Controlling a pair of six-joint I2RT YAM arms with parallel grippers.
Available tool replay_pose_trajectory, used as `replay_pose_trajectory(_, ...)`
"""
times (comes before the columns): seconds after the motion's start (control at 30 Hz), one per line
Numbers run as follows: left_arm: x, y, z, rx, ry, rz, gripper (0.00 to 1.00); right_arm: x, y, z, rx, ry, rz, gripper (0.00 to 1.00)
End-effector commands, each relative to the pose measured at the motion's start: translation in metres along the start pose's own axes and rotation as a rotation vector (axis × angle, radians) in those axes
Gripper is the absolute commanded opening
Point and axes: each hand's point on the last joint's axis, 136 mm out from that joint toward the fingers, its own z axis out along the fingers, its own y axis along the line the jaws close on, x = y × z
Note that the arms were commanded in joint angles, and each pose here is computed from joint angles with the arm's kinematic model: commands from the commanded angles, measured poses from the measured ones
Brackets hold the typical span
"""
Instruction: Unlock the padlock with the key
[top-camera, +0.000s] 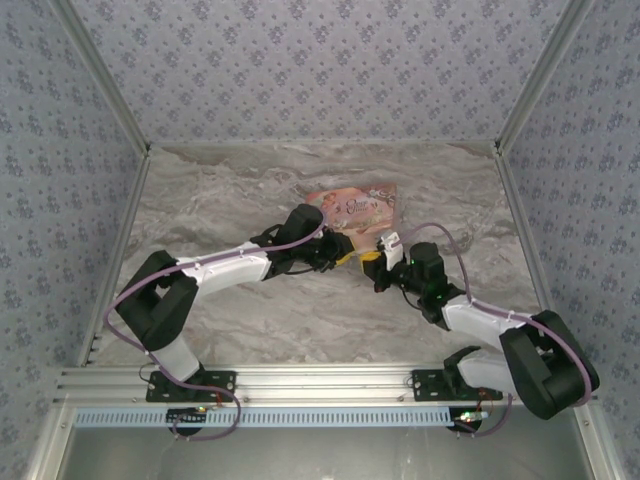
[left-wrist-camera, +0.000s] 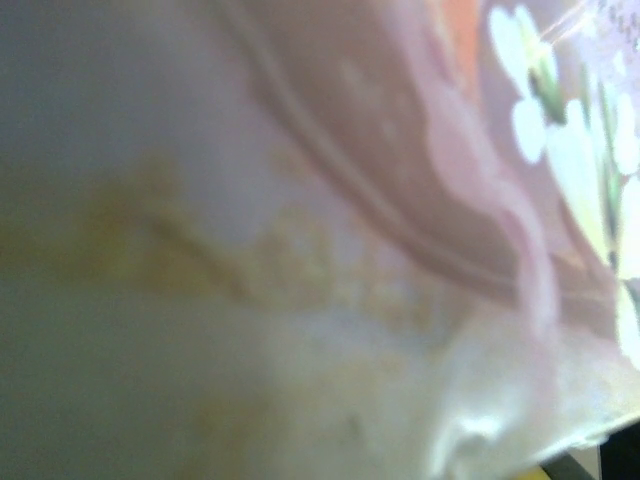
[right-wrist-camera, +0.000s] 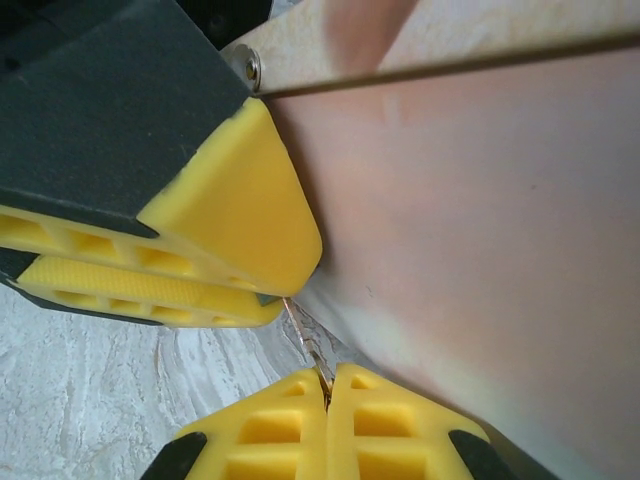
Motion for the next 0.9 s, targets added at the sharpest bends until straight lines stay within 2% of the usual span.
replay_pose_trajectory(0.0,0.005,-0.033,-0.014,0.1,0.021,0.0,0.2,-0.016,0.01,-0.003,-0.047,-0.052,-0.012,0.0)
replay_pose_trajectory(0.4,0.008,-0.038,-0.015,0.116,0.035,0.011,0.2,-0.011,0.015,0.002,-0.071,-0.033,-0.015,0.0)
replay_pose_trajectory(0.87,0.015,-0.041,-0.021,0.114,0.067,0.032,0.2,-0.03,0.015,0.01,-0.091,-0.085,-0.04,0.0)
